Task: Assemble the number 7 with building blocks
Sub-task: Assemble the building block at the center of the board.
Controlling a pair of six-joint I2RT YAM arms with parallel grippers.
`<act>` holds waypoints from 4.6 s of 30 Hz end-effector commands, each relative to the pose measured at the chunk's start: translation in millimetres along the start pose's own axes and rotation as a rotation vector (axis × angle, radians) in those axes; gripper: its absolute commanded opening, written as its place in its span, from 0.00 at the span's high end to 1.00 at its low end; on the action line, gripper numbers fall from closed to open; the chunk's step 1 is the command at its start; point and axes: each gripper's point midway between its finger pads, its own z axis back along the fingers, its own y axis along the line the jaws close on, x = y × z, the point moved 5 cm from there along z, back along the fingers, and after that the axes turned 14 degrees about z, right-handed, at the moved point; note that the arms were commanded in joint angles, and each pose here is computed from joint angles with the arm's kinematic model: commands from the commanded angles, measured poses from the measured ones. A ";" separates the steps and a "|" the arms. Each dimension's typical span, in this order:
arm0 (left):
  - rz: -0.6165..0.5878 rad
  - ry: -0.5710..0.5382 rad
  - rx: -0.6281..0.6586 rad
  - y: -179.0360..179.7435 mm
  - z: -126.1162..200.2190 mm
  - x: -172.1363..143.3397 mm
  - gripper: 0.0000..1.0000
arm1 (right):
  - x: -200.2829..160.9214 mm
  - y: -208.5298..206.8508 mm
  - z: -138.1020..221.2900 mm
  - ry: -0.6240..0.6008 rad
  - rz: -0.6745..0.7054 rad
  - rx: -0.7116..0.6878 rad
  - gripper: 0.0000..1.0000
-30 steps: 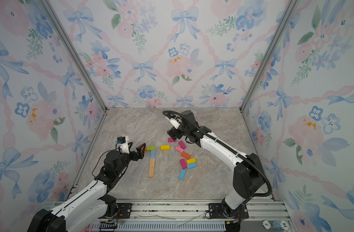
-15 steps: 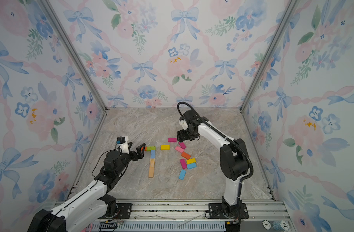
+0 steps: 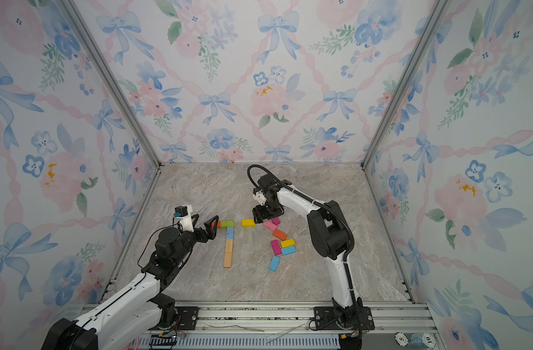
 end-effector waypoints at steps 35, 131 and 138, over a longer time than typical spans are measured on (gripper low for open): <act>0.012 -0.010 -0.004 0.6 -0.3 3.0 0.02 | -49.1 -13.7 -25.3 0.282 0.214 -0.201 0.50; 0.034 -0.003 0.002 6.0 -2.5 3.9 0.02 | -31.4 -4.6 -59.0 0.273 1.008 0.081 0.65; 0.034 -0.005 0.000 5.3 -2.3 4.6 0.02 | -27.7 -4.0 -61.4 0.265 1.001 0.082 0.65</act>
